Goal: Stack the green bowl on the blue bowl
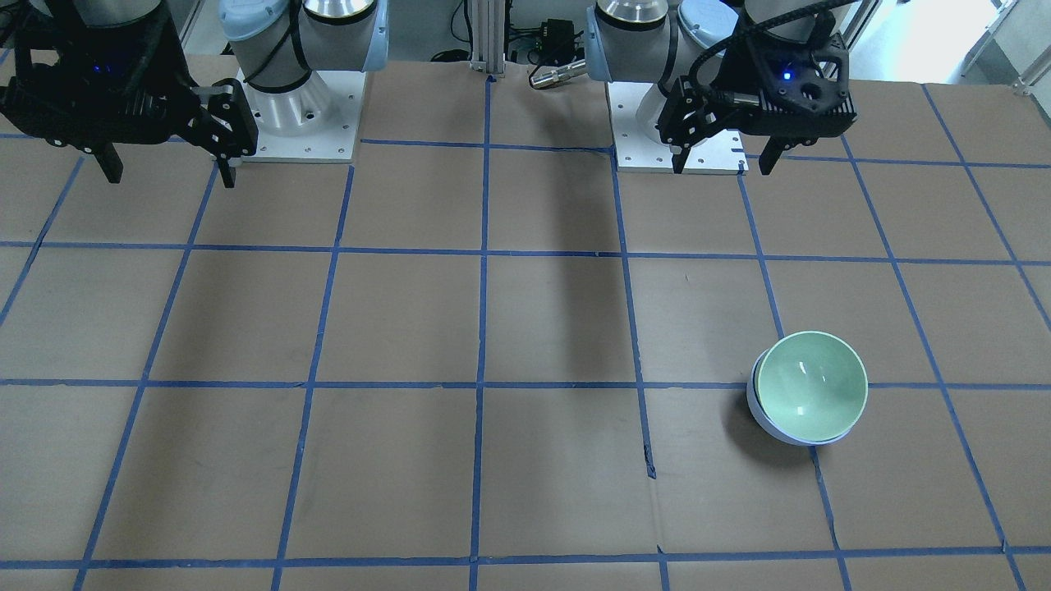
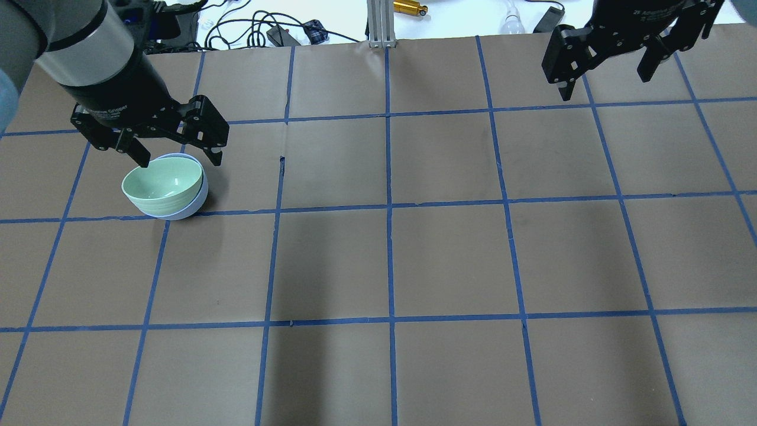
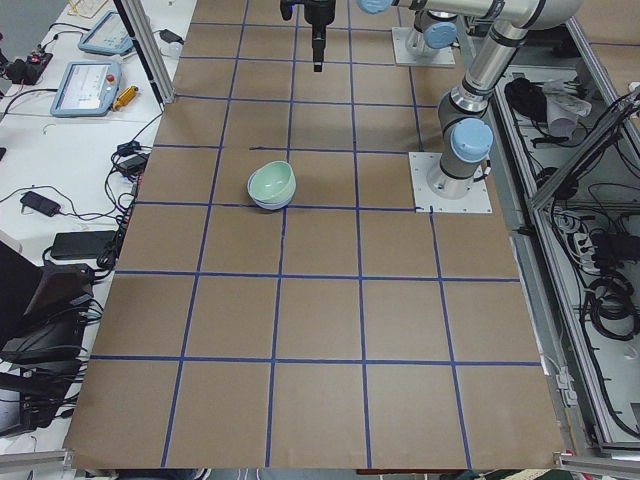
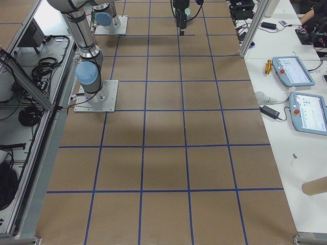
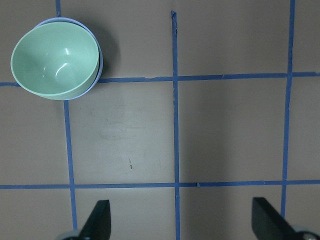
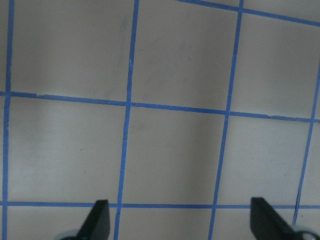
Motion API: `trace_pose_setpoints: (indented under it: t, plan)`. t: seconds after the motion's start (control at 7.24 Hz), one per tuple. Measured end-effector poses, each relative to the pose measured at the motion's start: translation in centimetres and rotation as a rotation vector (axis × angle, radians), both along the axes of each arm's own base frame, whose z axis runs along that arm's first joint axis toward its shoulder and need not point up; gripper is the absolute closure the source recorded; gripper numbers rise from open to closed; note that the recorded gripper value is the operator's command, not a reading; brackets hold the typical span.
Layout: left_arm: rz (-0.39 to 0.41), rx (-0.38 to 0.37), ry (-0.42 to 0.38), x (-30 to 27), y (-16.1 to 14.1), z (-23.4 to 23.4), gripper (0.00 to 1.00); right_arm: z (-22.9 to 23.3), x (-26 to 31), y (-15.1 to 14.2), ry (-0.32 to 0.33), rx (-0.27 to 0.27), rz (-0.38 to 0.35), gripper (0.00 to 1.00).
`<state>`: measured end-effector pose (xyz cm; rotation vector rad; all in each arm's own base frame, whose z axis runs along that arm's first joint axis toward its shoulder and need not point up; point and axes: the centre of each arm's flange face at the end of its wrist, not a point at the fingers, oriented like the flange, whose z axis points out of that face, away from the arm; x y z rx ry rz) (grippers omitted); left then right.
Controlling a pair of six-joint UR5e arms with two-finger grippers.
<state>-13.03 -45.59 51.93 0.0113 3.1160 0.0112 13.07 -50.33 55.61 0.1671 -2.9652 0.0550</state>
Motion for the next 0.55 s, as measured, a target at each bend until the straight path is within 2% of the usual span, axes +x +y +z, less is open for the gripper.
trace_pose_setpoints:
  t: [0.55]
  plan:
    - [0.007, -0.002, -0.005, 0.1, -0.3, 1.1, 0.00, 0.0, 0.0, 0.0, 0.000, 0.000, 0.000, 0.00]
